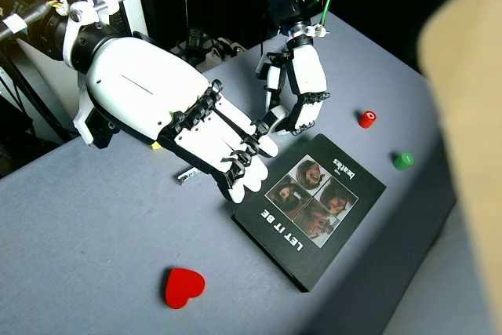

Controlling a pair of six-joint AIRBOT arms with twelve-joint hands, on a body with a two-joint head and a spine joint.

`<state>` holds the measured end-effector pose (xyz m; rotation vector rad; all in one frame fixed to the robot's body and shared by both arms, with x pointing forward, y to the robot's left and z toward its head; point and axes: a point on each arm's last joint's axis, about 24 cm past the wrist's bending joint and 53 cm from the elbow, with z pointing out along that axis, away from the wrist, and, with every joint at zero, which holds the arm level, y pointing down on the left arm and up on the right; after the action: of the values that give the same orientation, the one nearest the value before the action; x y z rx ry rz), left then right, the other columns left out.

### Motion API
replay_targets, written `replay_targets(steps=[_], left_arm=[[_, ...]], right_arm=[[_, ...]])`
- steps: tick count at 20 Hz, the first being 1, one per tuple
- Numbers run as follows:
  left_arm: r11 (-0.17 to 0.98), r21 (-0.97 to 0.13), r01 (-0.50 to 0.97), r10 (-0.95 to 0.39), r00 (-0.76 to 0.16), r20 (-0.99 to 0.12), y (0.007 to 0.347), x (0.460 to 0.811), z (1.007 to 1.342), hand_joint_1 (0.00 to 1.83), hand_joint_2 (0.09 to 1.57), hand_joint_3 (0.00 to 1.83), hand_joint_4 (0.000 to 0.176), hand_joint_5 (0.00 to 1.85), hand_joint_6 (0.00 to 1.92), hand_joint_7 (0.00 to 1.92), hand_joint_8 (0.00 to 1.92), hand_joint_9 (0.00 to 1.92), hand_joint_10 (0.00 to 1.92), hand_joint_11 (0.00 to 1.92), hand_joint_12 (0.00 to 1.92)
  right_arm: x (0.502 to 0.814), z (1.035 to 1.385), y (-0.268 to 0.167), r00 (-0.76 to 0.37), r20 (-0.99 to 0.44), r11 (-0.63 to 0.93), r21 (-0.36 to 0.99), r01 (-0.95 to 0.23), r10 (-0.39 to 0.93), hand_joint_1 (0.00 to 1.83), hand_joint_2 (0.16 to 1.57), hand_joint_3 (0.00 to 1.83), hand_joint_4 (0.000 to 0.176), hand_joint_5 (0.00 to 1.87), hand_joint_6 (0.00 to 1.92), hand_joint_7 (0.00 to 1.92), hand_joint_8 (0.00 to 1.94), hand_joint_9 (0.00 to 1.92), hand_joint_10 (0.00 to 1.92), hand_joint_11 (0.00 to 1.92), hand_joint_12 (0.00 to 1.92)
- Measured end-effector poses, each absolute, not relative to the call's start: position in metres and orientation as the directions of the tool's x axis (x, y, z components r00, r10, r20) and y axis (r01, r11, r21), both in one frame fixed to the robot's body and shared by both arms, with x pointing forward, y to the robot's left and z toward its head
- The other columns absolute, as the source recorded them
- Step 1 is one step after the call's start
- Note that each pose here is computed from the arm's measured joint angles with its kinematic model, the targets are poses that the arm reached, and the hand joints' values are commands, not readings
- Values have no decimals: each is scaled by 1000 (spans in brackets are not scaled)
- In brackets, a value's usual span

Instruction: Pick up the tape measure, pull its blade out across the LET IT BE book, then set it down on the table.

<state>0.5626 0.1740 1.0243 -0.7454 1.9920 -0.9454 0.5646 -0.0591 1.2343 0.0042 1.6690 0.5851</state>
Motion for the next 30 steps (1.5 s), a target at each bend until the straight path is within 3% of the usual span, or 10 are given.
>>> replay_targets(steps=[3,4,6,7,8,13,16,19,23,30], left_arm=[[530,-836,-144,-761,-516,-393,167,567,1038,1368,1149,0,0,858,979,959,1103,794,1391,697,1291],[525,-841,-133,-761,-515,-394,164,571,1044,1367,1149,0,0,848,987,961,1098,798,1389,715,1277],[519,-848,-109,-760,-513,-400,161,580,1059,1368,1148,0,0,855,986,958,1096,802,1387,719,1272],[521,-847,-105,-757,-514,-403,161,582,1061,1368,1148,0,0,855,986,958,1096,802,1387,719,1272],[532,-842,-87,-744,-524,-415,157,588,1068,1368,1149,0,0,841,998,961,1093,807,1383,714,1288],[580,-814,2,-693,-525,-495,153,619,1103,1367,1153,0,0,803,1068,964,1074,817,1373,705,1283],[597,-802,16,-689,-502,-522,160,640,1121,1370,1139,0,0,861,1017,964,1051,840,1346,748,1271],[588,-808,20,-713,-459,-530,167,660,1145,1371,1138,0,0,855,1009,960,1048,858,1339,751,1266],[593,-805,-30,-741,-411,-531,187,671,1156,1370,1142,0,0,837,1027,962,1056,847,1351,750,1278],[564,-822,-75,-794,-322,-516,211,685,1180,1369,1145,1,0,832,1024,968,1067,826,1362,742,1296]], right_arm=[[564,1235,-59,-196,-925,869,375,-324,326,145,1142,0,104,230,7,274,5,266,5,9,866],[564,1235,-58,-193,-926,868,373,-326,325,203,1129,0,91,254,14,281,6,267,5,13,871],[564,1236,-57,-190,-930,868,363,-339,315,507,1085,0,50,339,18,366,19,301,10,23,881],[563,1236,-56,-191,-931,867,361,-343,312,507,1085,0,50,339,18,366,19,301,10,23,881],[563,1235,-53,-199,-930,863,361,-355,308,757,1066,0,0,392,15,429,11,346,12,35,874],[586,1260,-39,-222,-888,813,459,-359,403,1032,1090,0,0,529,9,535,8,411,8,46,829],[603,1249,-34,-286,-859,818,499,-285,425,1045,1094,0,0,530,4,561,9,459,21,108,848],[615,1260,-22,-300,-839,807,530,-262,454,1068,1095,0,0,553,10,589,14,503,29,149,860],[631,1247,-17,-353,-795,801,573,-173,493,1079,1099,1,0,577,14,589,8,528,31,189,877],[659,1251,-3,-334,-779,786,600,-148,531,1087,1103,2,0,598,15,628,17,573,37,197,875]])
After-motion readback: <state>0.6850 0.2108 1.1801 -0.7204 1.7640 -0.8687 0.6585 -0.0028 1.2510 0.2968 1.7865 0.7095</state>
